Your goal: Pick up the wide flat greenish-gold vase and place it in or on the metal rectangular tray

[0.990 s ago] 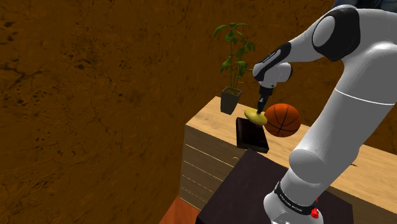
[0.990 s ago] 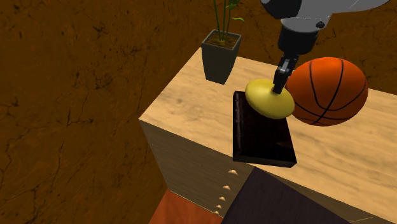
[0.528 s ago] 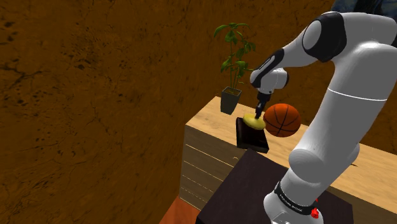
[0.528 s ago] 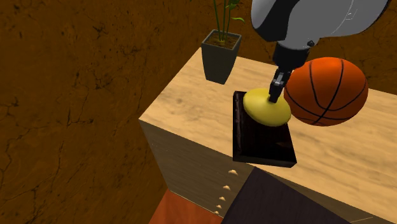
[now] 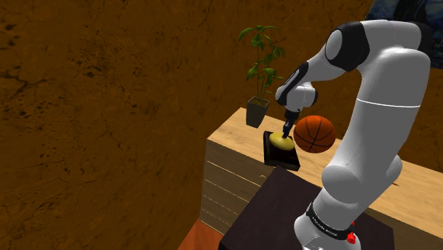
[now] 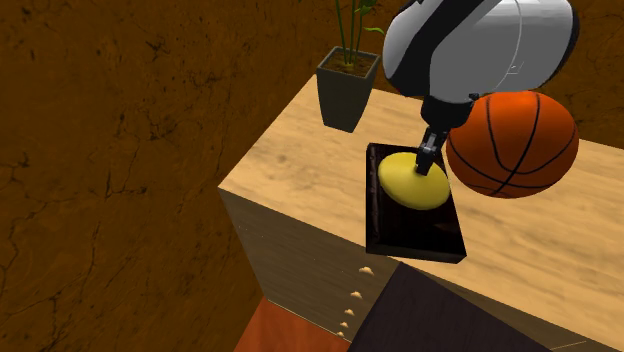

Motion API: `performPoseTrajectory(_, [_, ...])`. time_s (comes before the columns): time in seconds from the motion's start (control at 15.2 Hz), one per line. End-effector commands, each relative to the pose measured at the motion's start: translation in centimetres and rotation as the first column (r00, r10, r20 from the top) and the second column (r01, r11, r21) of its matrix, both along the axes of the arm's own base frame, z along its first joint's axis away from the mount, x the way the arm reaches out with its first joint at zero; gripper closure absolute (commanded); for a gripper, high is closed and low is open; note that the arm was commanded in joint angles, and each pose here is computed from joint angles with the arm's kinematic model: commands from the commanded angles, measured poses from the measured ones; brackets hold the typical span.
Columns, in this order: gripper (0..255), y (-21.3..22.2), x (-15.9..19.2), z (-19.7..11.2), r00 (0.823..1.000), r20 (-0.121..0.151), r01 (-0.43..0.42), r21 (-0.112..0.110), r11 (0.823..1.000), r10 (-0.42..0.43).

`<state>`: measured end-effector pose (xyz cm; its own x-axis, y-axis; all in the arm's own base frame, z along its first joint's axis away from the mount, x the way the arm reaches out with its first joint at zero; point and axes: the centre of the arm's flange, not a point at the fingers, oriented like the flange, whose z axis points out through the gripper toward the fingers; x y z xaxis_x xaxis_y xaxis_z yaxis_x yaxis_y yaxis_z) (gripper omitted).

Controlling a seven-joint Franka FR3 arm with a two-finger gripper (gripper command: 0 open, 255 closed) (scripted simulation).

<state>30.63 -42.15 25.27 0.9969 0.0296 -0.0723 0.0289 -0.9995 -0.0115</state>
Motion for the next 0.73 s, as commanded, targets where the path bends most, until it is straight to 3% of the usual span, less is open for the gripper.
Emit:
performPoseTrajectory(0.0, [255,0.11,0.01,-1.05,1.0,0.0,0.0,0.0,1.0,0.0])
performPoseTrajectory(0.53, [255,0.11,0.01,-1.05,1.0,0.0,0.0,0.0,1.0,0.0])
performPoseTrajectory(0.59, [0,0.12,0.0,-1.02,1.0,0.0,0.0,0.0,1.0,0.0])
performPoseTrajectory(0.66, [0,0.12,0.01,-0.96,1.0,0.001,0.0,0.0,1.0,0.0])
